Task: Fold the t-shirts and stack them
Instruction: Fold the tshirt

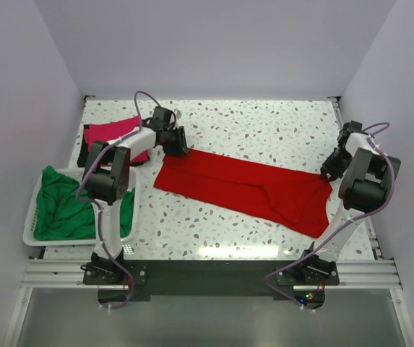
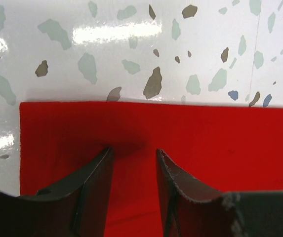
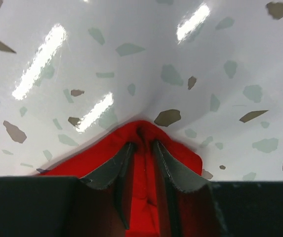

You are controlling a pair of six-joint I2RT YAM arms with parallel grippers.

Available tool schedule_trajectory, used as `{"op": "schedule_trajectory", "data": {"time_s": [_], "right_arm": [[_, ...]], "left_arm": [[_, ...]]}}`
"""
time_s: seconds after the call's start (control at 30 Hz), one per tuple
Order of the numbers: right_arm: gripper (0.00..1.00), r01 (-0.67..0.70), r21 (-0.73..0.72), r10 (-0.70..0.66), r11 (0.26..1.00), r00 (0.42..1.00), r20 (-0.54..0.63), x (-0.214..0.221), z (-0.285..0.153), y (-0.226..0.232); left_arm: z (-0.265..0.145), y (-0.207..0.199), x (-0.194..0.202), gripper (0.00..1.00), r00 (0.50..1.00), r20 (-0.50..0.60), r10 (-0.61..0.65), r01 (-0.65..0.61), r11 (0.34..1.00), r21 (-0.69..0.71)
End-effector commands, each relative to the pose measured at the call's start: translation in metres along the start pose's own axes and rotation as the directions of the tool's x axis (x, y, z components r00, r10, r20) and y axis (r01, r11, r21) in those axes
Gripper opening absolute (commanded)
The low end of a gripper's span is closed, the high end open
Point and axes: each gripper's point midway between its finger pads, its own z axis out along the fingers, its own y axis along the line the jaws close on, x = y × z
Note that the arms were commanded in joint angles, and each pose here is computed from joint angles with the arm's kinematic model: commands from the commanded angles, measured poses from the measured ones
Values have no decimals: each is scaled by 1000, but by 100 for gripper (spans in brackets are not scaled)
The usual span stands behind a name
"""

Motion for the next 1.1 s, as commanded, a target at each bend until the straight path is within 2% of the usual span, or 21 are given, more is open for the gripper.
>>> {"op": "schedule_trajectory", "data": {"time_s": [0.0, 0.27, 0.5, 0.57, 0.77, 0.9, 1.07], "right_arm": [[25, -37, 80, 32, 996, 997, 63, -31, 2, -16], [24, -21, -19, 22, 1000, 997, 75, -47, -13, 3], [38, 51, -134, -24, 990, 981, 194, -50, -83, 22], [42, 116, -156, -76, 981, 968, 240, -36, -111, 35], [45, 321, -201, -274, 926, 934, 229, 58, -131, 79], [46, 381, -246, -348, 891, 922, 169, 119, -120, 87], [47, 451, -271, -437, 850, 892, 116, 162, -106, 95]], "left_arm": [[9, -1, -11, 45, 1000, 26, 5, -5, 1000, 8], [0, -33, -40, 46, 995, 92, 47, -55, 995, 82], [-29, -60, -82, 50, 981, 186, 54, -77, 990, 119], [-40, -66, -88, 50, 976, 209, 57, -85, 988, 127], [-40, -62, -68, 51, 983, 173, 54, -79, 987, 142], [-34, -57, -48, 50, 991, 131, 41, -61, 986, 154], [-33, -50, -33, 50, 994, 106, 40, -56, 987, 149]]}}
